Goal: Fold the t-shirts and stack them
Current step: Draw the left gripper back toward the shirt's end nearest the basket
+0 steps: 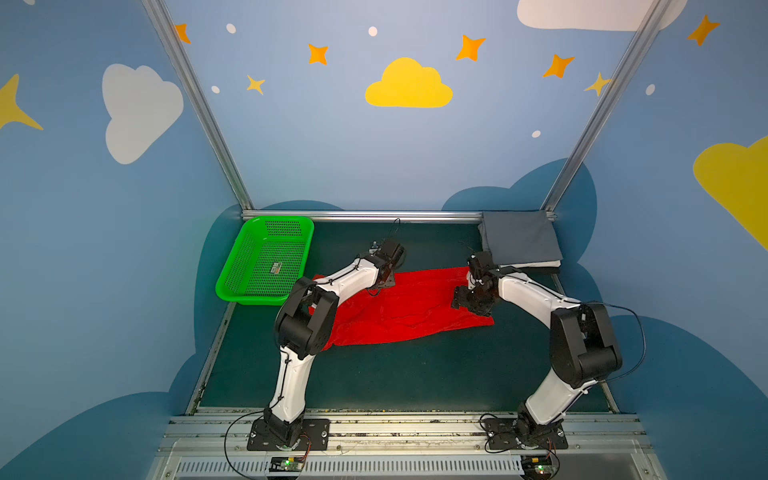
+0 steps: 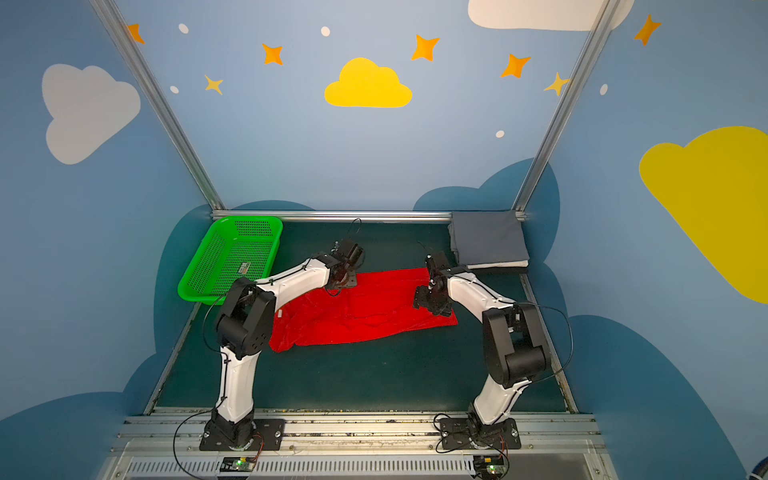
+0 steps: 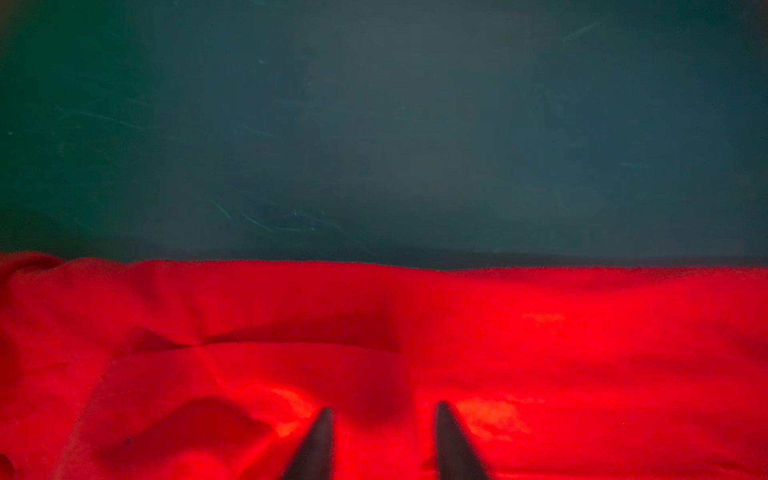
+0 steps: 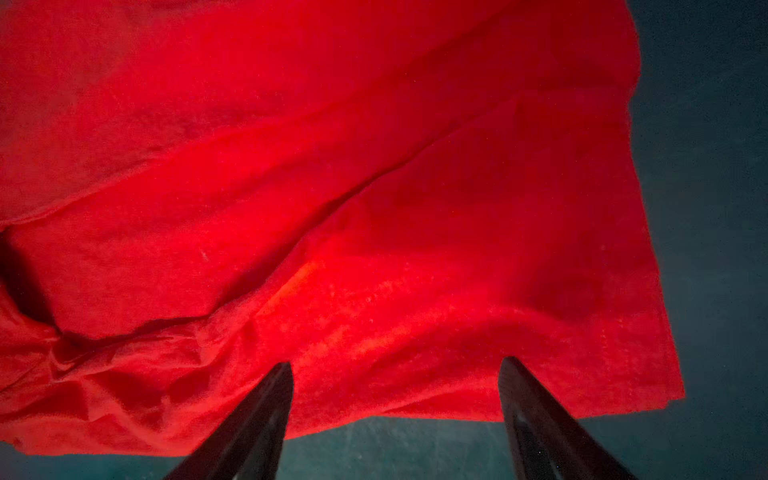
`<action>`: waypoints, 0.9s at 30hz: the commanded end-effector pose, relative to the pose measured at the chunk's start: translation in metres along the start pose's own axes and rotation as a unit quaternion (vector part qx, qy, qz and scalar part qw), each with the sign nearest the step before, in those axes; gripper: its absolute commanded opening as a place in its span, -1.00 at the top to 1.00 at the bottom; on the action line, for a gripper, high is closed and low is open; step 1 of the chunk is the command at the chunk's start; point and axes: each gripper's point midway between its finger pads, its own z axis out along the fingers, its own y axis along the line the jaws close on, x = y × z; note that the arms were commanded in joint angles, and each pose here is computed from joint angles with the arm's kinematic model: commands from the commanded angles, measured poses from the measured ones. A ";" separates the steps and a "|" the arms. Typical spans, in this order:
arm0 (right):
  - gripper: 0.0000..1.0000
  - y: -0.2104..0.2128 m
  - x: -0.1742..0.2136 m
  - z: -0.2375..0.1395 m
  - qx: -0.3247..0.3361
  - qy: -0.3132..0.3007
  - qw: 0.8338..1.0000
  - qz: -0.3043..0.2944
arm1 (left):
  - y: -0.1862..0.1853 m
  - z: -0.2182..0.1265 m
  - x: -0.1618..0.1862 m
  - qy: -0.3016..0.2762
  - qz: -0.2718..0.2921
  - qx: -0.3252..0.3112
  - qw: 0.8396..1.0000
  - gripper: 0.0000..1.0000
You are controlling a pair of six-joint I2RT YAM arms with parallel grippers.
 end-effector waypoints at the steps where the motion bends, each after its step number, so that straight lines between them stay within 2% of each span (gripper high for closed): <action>1: -0.52 0.000 0.004 0.004 -0.003 0.012 1.000 0.001 | 0.023 -0.018 -0.013 -0.028 0.004 -0.040 0.999 -0.53; 2: -0.53 0.001 0.004 0.004 -0.004 0.012 1.000 0.000 | 0.029 -0.026 -0.017 -0.042 0.000 -0.045 0.998 -0.69; 5: -0.53 0.002 0.004 0.005 -0.006 0.015 1.000 0.000 | 0.053 -0.044 -0.018 -0.062 -0.017 -0.056 0.996 -0.95; 13: -0.54 0.005 0.002 0.005 -0.010 0.016 1.000 -0.002 | 0.129 -0.062 0.022 -0.047 -0.096 -0.066 0.992 -1.00; 18: -0.55 0.008 0.003 0.005 -0.013 0.017 1.000 -0.004 | 0.148 -0.059 0.050 -0.018 -0.151 -0.025 0.988 -1.00; 23: -0.55 0.012 0.002 0.003 -0.013 0.015 1.000 -0.009 | 0.163 -0.065 0.087 0.010 -0.180 -0.019 0.983 -0.89; 27: -0.55 0.013 0.004 0.004 -0.012 0.019 1.000 -0.011 | 0.168 -0.075 0.115 0.024 -0.211 0.008 0.977 -0.52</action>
